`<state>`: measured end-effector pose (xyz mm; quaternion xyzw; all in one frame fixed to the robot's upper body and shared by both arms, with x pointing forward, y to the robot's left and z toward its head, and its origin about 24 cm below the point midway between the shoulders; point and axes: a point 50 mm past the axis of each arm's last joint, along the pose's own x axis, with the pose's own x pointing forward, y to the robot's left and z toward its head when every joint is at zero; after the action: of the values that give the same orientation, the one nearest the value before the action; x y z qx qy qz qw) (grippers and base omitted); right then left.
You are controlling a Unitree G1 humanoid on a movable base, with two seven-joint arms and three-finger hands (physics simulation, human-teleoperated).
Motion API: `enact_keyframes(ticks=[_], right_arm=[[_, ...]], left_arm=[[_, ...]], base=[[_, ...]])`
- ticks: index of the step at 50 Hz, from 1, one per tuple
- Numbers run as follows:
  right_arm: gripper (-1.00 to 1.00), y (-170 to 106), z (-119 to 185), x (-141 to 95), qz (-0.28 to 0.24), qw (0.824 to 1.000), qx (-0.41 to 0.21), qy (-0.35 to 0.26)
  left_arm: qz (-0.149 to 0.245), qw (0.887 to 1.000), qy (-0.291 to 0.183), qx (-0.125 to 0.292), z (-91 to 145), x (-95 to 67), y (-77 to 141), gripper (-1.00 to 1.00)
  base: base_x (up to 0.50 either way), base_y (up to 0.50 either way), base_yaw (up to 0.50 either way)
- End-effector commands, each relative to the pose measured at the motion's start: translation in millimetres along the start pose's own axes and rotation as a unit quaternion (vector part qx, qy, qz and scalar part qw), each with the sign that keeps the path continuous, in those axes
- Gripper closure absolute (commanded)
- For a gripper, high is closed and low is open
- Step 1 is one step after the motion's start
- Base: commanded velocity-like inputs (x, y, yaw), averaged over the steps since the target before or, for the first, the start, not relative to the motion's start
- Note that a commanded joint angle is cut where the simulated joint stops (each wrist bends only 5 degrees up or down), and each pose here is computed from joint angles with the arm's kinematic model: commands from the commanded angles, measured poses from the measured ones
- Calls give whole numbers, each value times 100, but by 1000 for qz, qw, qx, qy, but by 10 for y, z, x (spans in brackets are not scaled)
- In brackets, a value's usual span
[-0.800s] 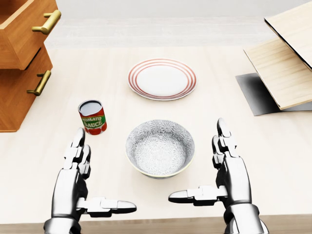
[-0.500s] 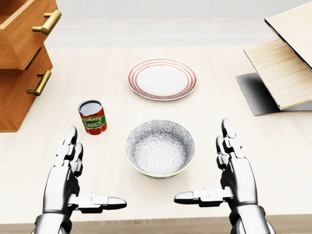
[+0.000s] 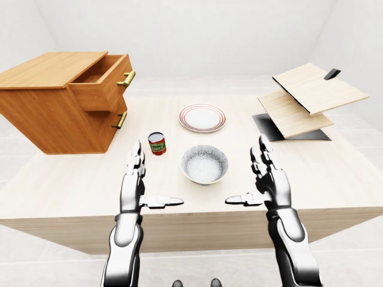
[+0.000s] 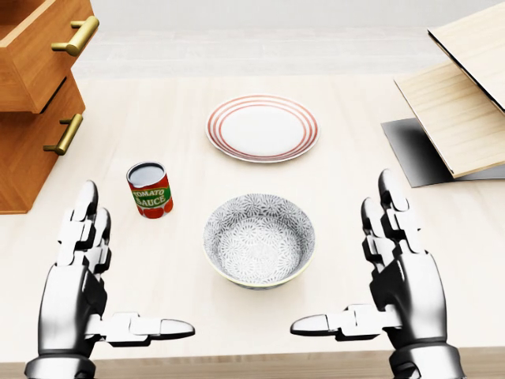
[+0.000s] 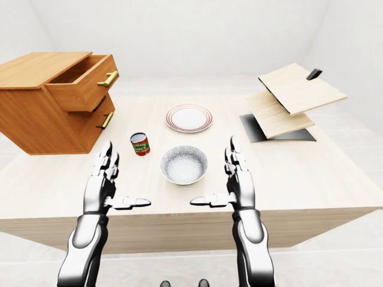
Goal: Close the top drawer of the cabinet.
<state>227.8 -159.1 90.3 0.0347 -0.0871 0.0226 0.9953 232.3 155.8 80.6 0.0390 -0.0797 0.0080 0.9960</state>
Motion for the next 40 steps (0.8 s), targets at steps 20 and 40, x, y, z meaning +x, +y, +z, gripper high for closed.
enact_keyframes(ticks=[20, 40], right_arm=[[-100, -49, 670, -247, -3, 990, 38, -136], [-100, -63, 701, -251, -8, 989, 42, -144]], left_arm=[[44, 993, -110, 27, 608, -314, 127, -100], [61, 988, -138, 15, 735, -397, 180, -100]], base=[[0, 0, 0], [0, 0, 0]])
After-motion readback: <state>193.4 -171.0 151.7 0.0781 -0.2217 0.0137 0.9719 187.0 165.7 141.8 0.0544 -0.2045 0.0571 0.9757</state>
